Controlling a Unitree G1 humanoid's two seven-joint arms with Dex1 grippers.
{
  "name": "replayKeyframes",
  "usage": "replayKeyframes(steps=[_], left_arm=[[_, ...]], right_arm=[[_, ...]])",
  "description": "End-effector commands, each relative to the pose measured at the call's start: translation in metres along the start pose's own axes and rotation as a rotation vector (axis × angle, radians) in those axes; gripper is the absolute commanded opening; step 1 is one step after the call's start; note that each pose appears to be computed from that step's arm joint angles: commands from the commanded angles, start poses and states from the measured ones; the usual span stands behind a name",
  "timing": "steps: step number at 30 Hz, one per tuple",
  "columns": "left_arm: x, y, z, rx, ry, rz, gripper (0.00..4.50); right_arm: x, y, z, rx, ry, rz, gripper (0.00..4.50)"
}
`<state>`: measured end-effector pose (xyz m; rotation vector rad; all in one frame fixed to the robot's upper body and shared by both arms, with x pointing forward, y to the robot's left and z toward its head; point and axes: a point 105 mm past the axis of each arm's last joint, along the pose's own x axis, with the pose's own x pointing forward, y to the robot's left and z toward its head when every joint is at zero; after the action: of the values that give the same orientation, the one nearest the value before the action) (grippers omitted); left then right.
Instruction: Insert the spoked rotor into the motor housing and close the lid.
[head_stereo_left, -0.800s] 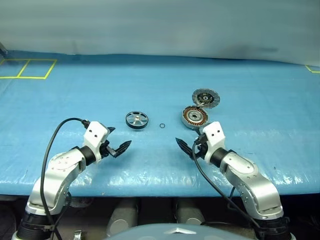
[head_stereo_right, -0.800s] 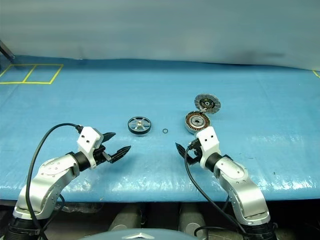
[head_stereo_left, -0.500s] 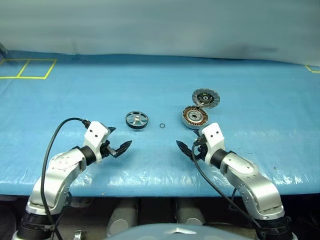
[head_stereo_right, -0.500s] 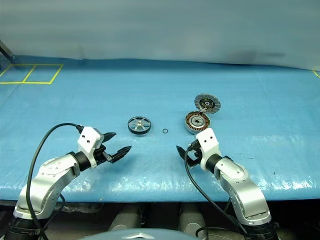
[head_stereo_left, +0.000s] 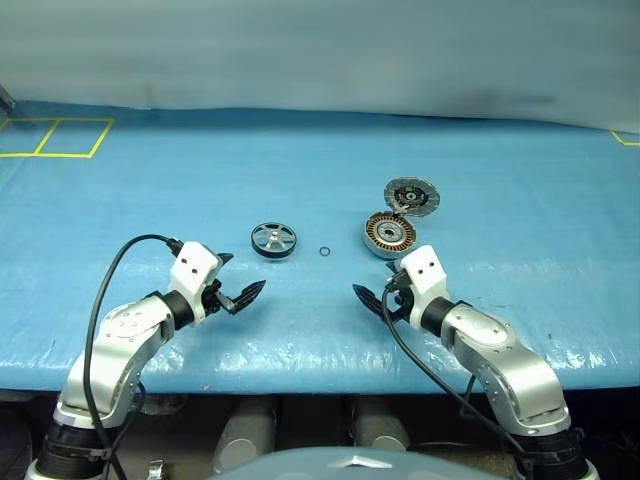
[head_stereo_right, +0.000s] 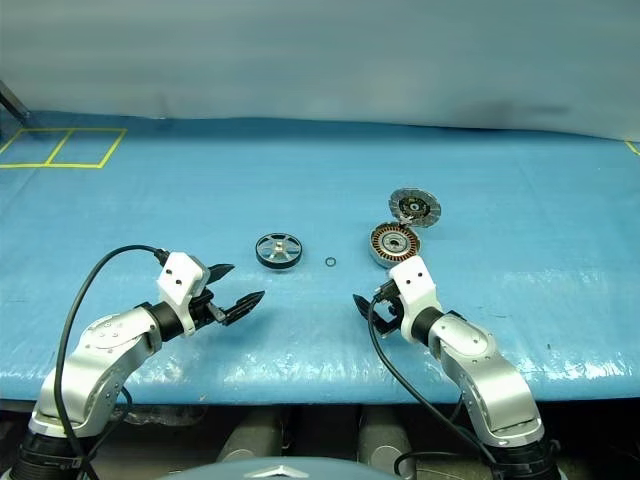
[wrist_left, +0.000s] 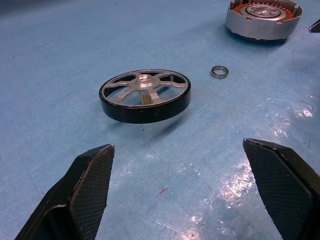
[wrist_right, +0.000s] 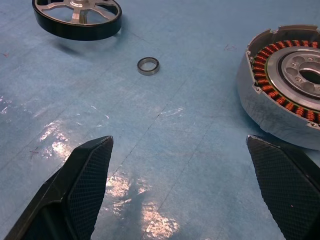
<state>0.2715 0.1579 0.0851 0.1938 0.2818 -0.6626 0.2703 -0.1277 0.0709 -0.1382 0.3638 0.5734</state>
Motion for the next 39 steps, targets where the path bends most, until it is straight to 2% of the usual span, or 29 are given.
replayKeyframes(steps=[1,9,16,21,26,31,39], left_arm=[[0.000,-0.002,0.010,0.024,-0.038,-0.002,4.48],[0.001,-0.002,0.010,0.022,-0.040,-0.005,4.48],[0.003,-0.003,0.011,0.024,-0.040,-0.012,4.48],[0.006,-0.004,0.011,0.021,-0.039,-0.021,4.48],[0.008,-0.004,0.012,0.025,-0.042,-0.031,4.48],[0.009,-0.005,0.014,0.026,-0.051,-0.031,4.48],[0.008,-0.003,0.013,0.029,-0.052,-0.020,4.48]], right_arm=[[-0.003,0.004,0.016,-0.029,-0.055,0.015,4.50],[-0.003,0.004,0.016,-0.031,-0.044,0.018,4.50],[-0.011,0.008,0.025,-0.238,0.081,0.186,4.50],[-0.006,-0.006,0.041,-0.503,0.210,0.241,4.50],[0.008,-0.017,0.054,-0.625,0.276,0.291,4.50],[0.022,-0.040,0.060,-0.686,0.344,0.282,4.50],[0.037,-0.064,0.067,-0.700,0.374,0.266,4.50]])
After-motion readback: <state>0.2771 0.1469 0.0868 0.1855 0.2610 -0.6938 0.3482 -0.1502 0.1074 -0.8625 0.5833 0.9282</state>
